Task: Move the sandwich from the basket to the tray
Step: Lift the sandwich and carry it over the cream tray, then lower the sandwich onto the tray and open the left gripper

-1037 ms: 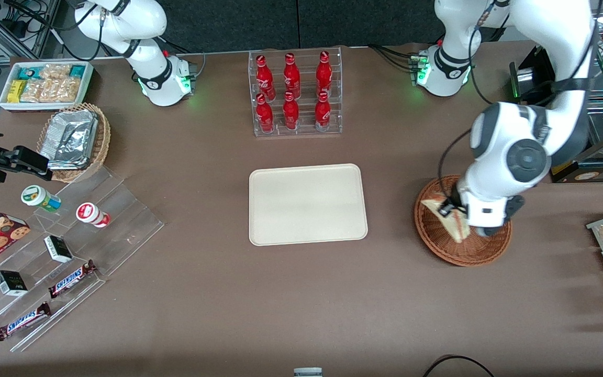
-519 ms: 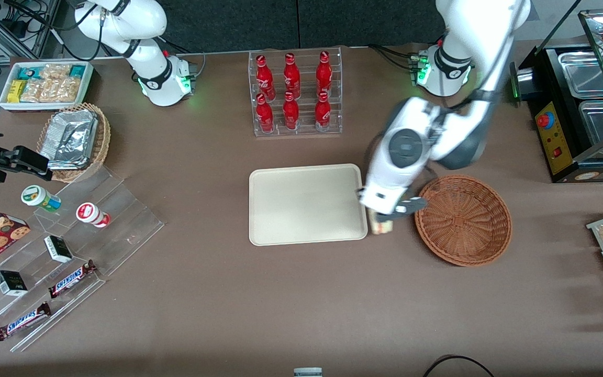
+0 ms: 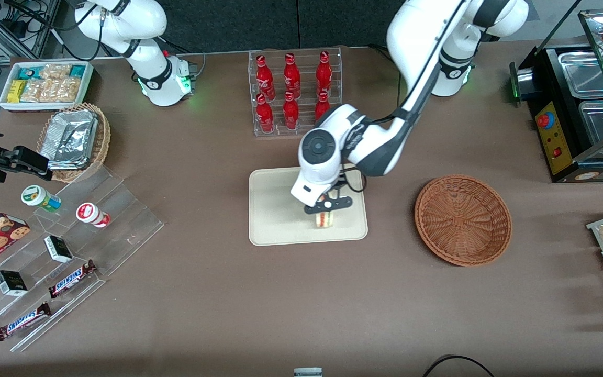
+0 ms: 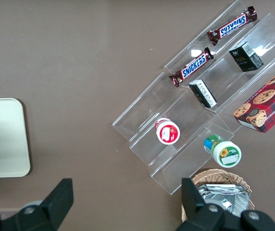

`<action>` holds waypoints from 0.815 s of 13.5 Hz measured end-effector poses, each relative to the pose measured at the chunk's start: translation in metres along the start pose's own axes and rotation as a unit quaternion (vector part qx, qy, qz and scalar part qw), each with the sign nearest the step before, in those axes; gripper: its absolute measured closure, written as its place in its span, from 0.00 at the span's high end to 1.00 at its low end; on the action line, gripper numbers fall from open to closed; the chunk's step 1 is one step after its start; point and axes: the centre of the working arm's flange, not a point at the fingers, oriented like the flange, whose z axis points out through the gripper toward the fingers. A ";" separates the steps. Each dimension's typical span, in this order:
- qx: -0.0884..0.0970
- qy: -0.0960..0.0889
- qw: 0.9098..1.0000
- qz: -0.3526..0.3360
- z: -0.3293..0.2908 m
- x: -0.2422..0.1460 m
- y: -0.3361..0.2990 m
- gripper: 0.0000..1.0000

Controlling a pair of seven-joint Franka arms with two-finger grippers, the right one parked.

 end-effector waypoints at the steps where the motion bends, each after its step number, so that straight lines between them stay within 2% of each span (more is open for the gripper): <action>1: 0.001 0.000 1.000 0.007 0.006 -0.005 0.009 0.16; 11: 0.009 -0.004 1.000 0.013 0.046 -0.012 0.029 0.16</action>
